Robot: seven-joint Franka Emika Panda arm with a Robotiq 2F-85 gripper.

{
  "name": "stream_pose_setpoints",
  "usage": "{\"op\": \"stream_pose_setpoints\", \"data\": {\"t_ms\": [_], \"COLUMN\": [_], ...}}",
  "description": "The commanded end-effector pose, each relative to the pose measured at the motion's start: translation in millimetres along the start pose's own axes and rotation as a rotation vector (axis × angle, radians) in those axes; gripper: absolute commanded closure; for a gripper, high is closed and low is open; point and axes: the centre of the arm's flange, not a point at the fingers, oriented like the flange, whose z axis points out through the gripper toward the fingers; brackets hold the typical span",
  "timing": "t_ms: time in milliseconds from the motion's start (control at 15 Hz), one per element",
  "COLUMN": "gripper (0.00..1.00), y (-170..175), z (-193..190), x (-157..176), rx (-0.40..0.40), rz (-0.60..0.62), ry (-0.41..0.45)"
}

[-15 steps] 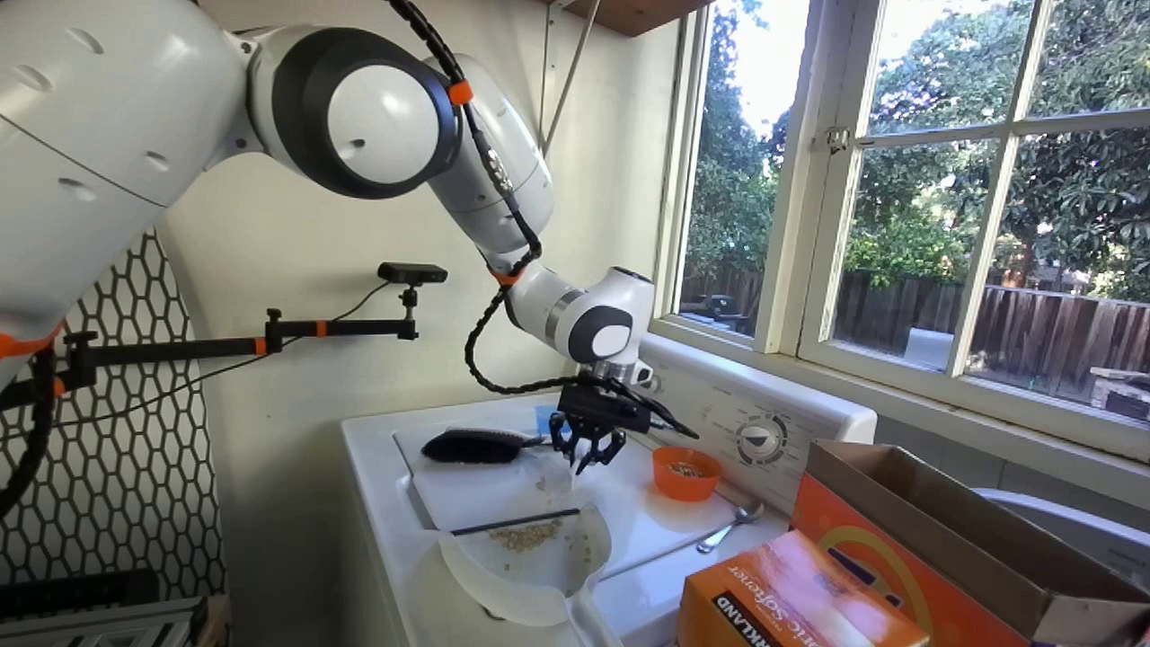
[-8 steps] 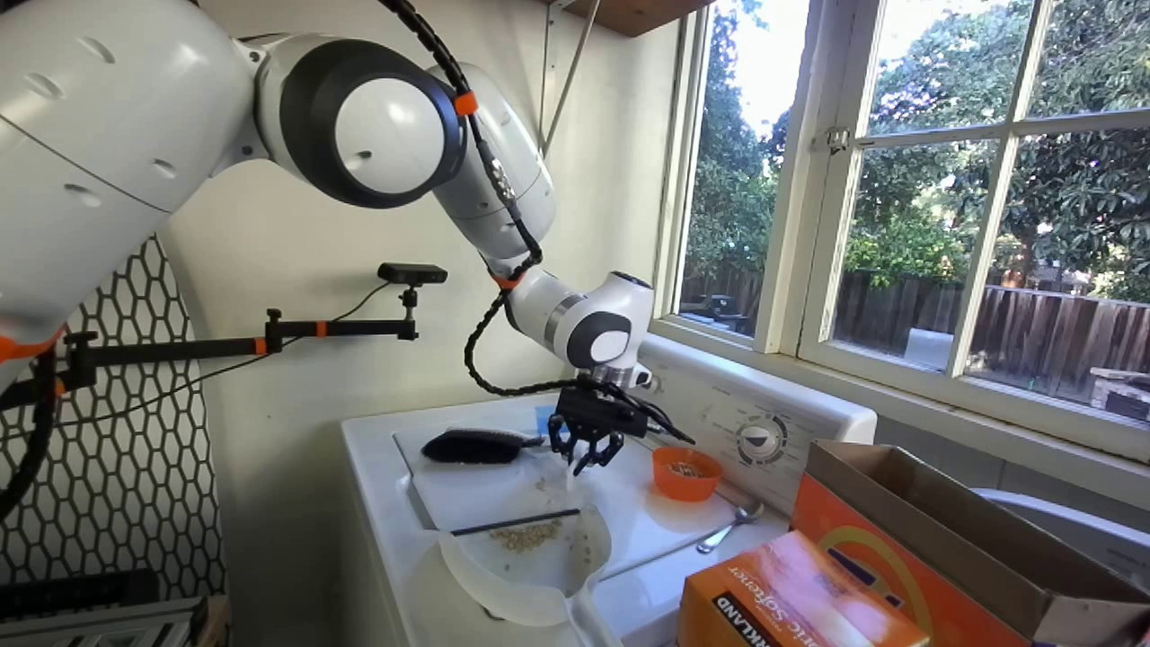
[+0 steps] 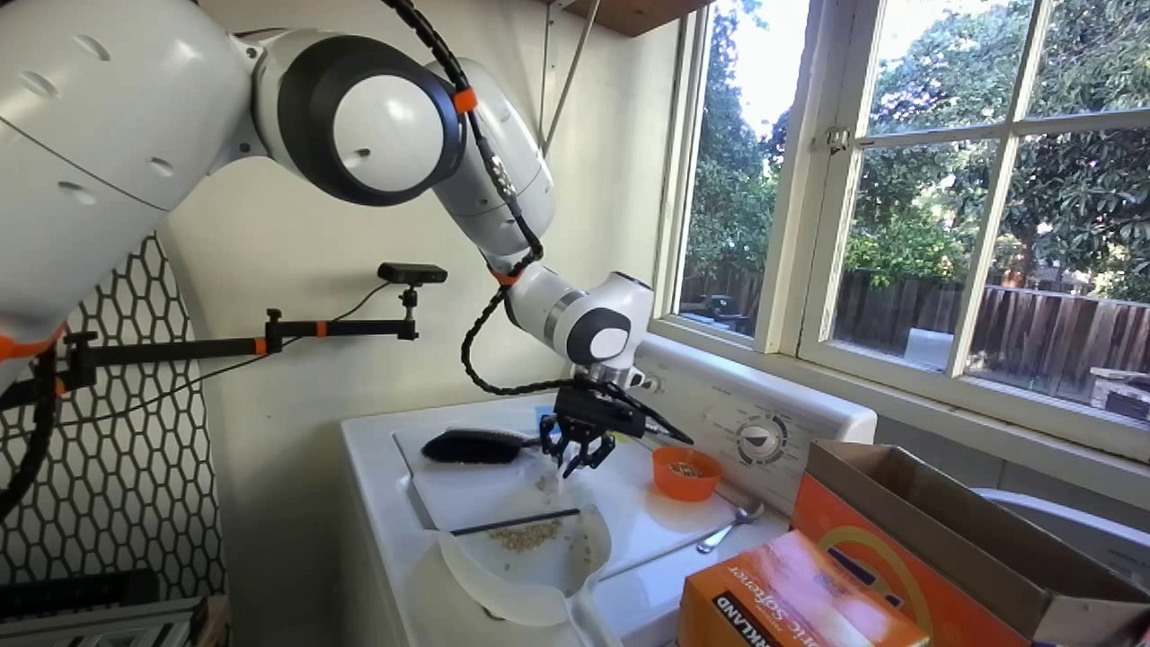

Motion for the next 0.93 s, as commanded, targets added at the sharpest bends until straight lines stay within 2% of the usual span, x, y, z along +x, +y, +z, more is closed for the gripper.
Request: {"op": "stream_pose_setpoints", "data": {"t_ms": [0, 400, 867], "gripper": [0.97, 0.97, 0.97], "y": [-9, -16, -23], "z": [-3, -1, 2], "x": [-11, -18, -34], "rx": [0.050, 0.111, 0.205], "rz": [-0.035, -0.098, -0.146], "ry": [-0.045, -0.112, -0.240]}}
